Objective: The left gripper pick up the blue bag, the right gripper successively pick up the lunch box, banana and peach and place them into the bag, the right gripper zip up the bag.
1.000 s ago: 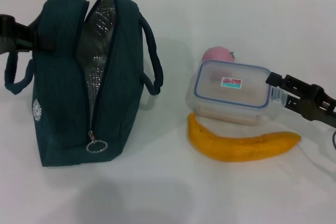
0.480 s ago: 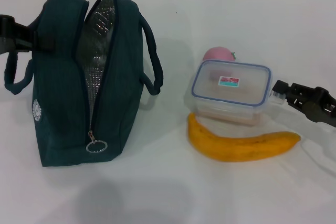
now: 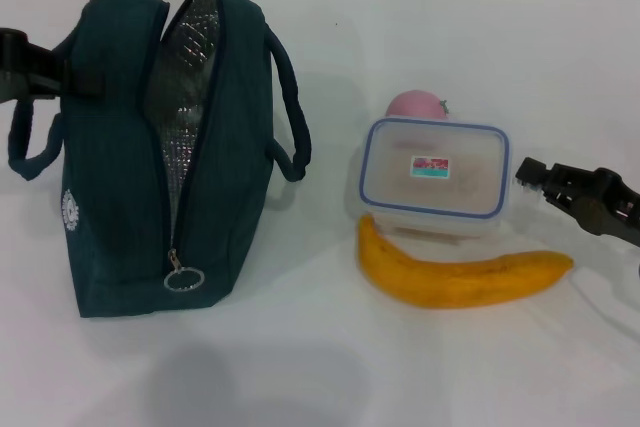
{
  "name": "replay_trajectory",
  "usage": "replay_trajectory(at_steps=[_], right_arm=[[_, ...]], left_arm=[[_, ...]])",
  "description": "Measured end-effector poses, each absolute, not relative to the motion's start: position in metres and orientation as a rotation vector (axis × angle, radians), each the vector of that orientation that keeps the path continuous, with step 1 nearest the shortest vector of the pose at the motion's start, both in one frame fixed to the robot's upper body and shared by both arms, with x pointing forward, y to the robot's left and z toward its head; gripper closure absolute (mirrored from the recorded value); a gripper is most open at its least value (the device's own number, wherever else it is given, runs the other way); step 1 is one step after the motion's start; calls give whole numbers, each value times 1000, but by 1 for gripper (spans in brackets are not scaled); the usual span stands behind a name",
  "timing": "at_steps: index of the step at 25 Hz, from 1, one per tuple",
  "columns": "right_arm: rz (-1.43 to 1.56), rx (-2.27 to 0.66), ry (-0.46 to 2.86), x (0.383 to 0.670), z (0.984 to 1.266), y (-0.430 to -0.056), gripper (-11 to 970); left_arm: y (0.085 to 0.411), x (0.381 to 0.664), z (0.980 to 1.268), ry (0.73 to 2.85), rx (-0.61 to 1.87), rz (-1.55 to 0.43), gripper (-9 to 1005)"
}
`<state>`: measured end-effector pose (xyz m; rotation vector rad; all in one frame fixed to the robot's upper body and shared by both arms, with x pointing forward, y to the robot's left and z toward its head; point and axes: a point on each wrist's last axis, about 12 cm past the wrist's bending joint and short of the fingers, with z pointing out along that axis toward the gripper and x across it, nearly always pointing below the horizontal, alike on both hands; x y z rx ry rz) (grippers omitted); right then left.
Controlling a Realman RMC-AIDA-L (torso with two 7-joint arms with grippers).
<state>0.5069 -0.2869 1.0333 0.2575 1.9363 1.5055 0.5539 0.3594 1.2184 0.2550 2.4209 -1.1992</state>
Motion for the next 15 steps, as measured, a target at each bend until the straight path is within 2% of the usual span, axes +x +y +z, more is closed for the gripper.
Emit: replay_trajectory(at_steps=[15], right_arm=[[1631,299,1724,504,1053,-293,846]], left_arm=[[358,556,1220,2418,268,-1196,959]])
